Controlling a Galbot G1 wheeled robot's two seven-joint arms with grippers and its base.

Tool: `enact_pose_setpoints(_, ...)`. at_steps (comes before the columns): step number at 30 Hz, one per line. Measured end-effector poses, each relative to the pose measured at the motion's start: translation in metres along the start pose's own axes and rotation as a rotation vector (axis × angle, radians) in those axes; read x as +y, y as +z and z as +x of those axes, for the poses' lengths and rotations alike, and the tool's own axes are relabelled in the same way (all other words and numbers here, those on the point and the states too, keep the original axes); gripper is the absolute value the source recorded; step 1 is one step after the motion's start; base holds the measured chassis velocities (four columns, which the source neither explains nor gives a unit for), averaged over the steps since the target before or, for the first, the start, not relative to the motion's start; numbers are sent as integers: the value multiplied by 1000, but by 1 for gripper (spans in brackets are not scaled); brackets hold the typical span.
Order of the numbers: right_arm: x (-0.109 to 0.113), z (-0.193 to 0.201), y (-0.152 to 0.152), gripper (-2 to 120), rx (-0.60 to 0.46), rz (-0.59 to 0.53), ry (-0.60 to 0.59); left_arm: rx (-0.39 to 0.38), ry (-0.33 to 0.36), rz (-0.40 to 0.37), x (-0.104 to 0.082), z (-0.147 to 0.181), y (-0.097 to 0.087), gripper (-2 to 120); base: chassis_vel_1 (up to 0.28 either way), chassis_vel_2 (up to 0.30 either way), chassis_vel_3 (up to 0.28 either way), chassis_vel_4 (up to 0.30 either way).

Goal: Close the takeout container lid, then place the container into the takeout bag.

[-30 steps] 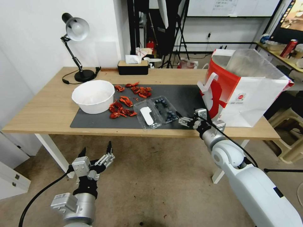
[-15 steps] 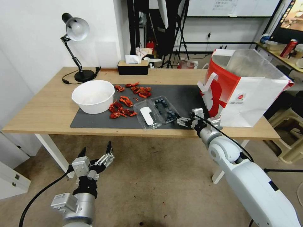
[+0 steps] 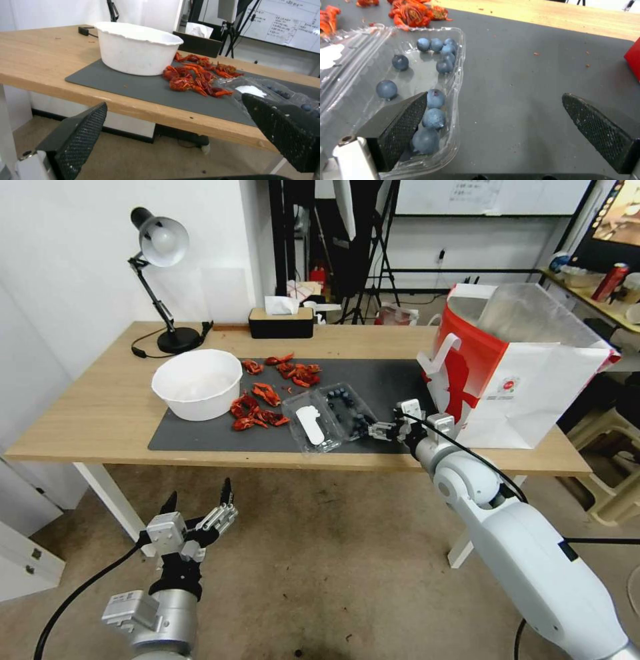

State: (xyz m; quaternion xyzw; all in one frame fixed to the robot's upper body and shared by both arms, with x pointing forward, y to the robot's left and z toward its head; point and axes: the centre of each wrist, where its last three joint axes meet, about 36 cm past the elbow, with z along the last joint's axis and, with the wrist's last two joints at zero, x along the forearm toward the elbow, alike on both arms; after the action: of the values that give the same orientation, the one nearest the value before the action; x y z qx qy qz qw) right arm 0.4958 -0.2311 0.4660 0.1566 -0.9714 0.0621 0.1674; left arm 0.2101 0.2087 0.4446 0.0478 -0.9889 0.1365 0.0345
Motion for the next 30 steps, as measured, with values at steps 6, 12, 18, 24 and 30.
enact_pose_setpoints(6,-2,-1,-9,100,40,16,5,-2,-1,-1,0,0,0,100,0,0,0,0)
enact_pose_setpoints(12,-3,-1,-15,100,77,16,-16,-8,-3,-1,1,-1,-1,100,0,0,0,0)
enact_pose_setpoints(18,0,-2,-18,100,104,16,-17,-13,-5,0,2,-1,-2,100,0,0,0,0)
enact_pose_setpoints(24,3,-1,-19,100,133,17,9,-18,-3,2,2,0,-2,100,0,0,0,0)
enact_pose_setpoints(30,7,2,-24,100,146,11,16,-20,3,4,1,0,1,100,0,0,0,0)
